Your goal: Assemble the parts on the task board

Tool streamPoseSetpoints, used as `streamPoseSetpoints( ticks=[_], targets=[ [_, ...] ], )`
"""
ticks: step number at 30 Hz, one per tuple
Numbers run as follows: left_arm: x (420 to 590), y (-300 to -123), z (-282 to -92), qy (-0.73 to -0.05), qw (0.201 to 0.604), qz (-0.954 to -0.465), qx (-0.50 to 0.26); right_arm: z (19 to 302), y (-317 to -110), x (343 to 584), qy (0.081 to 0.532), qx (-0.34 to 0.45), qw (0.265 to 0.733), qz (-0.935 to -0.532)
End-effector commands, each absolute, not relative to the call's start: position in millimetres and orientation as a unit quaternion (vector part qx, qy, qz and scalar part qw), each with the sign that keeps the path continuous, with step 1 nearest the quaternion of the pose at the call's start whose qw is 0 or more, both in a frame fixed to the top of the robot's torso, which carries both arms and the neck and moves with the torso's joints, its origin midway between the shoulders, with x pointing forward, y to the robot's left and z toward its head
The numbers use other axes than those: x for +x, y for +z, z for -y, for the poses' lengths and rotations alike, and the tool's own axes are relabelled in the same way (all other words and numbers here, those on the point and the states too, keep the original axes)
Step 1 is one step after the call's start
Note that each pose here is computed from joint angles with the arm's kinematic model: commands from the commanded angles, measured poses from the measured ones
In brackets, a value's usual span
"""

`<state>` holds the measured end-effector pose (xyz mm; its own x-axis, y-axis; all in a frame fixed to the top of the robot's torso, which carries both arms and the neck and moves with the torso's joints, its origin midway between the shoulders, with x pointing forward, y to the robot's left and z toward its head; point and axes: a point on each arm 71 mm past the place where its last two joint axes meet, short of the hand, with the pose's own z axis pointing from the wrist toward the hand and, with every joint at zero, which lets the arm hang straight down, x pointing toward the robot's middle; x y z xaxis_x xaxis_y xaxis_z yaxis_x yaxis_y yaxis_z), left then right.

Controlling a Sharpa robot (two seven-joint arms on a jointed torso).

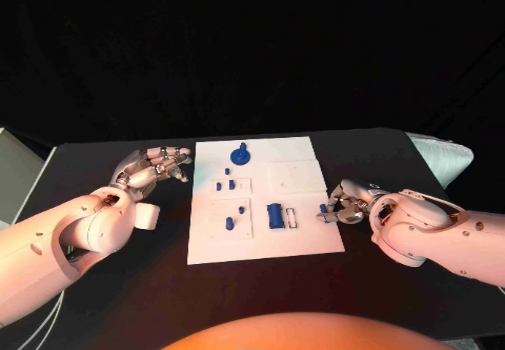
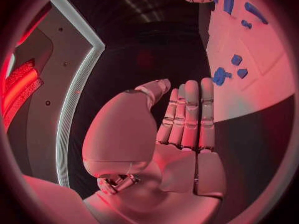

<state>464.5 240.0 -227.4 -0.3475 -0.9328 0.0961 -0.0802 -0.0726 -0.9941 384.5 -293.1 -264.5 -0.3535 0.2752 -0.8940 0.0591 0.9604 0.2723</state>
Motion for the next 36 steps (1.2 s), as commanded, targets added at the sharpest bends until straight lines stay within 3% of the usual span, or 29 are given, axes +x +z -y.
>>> streamPoseSetpoints(
  ticks=[1,22,36],
  targets=[
    [464.0,-226.1,-239.5,-0.59,0.362,-0.573,-0.439,292,-268,384,0.086,0.088,0.555,-0.823],
    [463.0,-224.7,-240.9,-0.591,0.366,-0.57,-0.438,285,-283,383,0.065,0.059,0.546,-0.833],
    [462.9,-225.0,-241.2,-0.59,0.366,-0.571,-0.439,270,-264,378,0.138,0.14,0.548,-0.813]
  ],
)
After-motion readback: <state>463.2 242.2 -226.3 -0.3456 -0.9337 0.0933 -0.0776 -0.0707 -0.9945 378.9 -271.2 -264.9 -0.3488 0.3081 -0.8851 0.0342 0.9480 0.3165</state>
